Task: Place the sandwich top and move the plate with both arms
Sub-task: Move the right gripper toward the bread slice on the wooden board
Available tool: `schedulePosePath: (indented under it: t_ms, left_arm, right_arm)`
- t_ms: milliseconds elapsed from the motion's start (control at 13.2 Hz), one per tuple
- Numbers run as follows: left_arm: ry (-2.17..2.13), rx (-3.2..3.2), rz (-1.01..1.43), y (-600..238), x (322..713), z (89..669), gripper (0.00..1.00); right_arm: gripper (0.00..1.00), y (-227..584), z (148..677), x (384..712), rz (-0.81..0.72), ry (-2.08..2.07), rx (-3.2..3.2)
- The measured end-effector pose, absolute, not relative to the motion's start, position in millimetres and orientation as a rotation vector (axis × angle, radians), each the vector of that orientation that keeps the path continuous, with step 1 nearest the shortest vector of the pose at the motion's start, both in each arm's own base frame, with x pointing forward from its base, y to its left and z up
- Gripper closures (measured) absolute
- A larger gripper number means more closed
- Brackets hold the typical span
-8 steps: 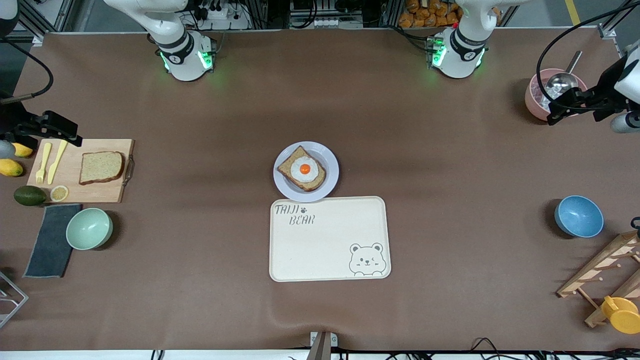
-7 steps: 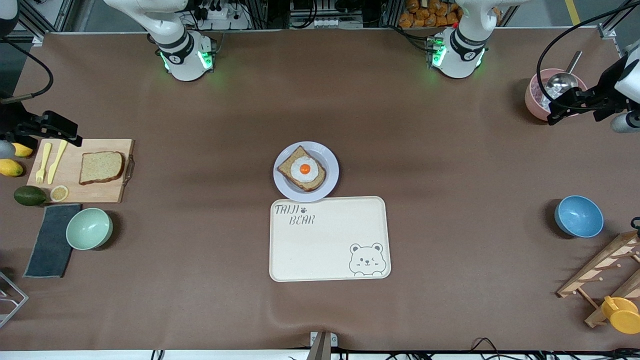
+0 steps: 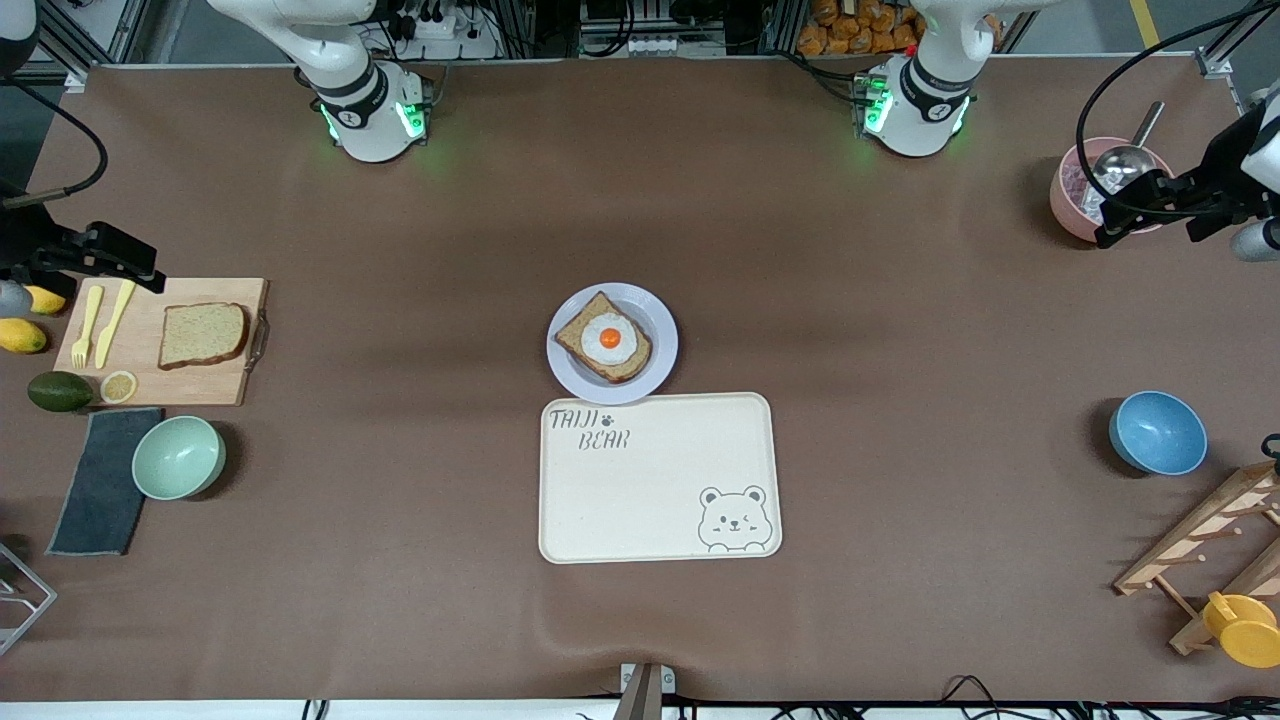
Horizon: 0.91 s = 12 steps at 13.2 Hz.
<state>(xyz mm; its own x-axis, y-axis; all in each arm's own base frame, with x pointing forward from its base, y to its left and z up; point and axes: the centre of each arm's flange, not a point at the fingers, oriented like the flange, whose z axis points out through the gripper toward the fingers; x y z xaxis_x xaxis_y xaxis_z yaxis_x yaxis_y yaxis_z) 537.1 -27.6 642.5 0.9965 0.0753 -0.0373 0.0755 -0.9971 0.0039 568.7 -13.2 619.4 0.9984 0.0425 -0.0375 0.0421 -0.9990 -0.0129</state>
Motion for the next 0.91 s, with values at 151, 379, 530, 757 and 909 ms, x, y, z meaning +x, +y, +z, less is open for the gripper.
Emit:
schedulePosePath:
  t_ms: [151,379,530,757,909]
  left_arm:
    - [0.121,3.131,-0.104,-26,544,628,0.0]
    - [0.11,3.106,-0.189,-31,555,601,0.0]
    - [0.11,3.043,-0.231,-37,557,586,0.0]
    - [0.129,2.984,-0.269,-37,558,568,0.0]
    - [0.138,2.957,-0.273,-40,559,554,0.0]
  right_arm:
    - [0.0,-14,617,569,0.066,-0.063,-3.128]
    - [0.0,-29,609,570,0.09,-0.021,-3.12]
    - [0.0,-55,593,574,0.129,0.019,-3.097]
    - [0.0,-102,558,581,0.199,0.046,-3.033]
    - [0.0,-131,533,583,0.237,0.087,-2.986]
